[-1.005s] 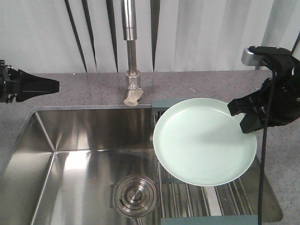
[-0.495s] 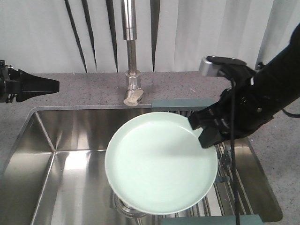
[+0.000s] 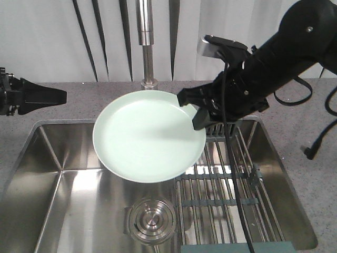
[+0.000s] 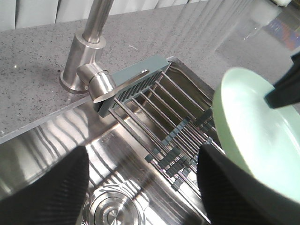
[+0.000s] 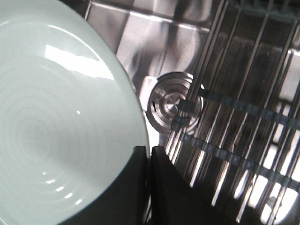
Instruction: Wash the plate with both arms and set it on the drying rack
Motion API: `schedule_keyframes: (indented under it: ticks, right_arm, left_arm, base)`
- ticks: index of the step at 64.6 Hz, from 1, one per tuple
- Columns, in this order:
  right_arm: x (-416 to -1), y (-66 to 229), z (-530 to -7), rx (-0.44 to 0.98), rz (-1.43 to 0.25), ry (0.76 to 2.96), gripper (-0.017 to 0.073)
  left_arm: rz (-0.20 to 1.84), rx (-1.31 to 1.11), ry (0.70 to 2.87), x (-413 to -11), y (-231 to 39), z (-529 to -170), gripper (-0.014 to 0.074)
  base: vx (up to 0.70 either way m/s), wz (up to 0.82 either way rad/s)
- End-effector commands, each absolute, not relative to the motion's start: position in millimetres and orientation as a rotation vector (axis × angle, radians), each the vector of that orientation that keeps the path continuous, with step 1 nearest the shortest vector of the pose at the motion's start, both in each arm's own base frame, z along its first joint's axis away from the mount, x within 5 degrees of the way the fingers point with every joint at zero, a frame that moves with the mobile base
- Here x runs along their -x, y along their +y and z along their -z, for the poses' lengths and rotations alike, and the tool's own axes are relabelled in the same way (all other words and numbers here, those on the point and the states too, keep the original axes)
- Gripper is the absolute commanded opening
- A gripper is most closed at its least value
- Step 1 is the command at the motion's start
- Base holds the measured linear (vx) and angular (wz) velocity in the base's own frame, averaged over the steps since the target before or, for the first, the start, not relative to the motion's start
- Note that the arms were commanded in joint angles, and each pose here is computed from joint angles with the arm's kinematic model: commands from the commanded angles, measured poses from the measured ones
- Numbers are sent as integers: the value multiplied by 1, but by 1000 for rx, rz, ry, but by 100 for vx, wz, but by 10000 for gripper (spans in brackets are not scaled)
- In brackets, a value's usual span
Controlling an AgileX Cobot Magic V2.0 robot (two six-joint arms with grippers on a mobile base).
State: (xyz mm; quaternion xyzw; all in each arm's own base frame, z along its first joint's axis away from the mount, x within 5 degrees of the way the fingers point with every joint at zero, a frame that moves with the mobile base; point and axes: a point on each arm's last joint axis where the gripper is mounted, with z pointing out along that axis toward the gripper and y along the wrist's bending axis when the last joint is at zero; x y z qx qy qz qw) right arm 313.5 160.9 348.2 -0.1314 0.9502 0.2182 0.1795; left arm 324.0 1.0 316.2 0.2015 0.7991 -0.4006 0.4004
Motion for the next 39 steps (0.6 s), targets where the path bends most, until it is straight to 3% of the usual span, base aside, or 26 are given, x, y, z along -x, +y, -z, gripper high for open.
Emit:
schedule_keyframes:
  ticks: [1, 11, 22, 32, 39]
  right_arm:
    - [-324, 164, -380, 347, -675, 2543, -10]
    - [-350, 158, -394, 295, -648, 2451, -10]
    - [-365, 125, -402, 158, -542, 2430, -10]
    - [-360, 98, -399, 143, -433, 2556, -10]
    - [-352, 95, -396, 179, -383, 2638, -10]
  left_arm:
    - [1057, -521, 1911, -316, -4, -342, 471]
    - [1057, -521, 1911, -316, -4, -342, 471]
    - [1057, -521, 1911, -316, -4, -342, 471]
    - [1057, -521, 1911, -316, -4, -342, 471]
    - [1057, -521, 1911, -316, -4, -342, 471]
  base:
    - [0, 0]
    - [0, 0]
    - [0, 0]
    - [0, 0]
    - [0, 0]
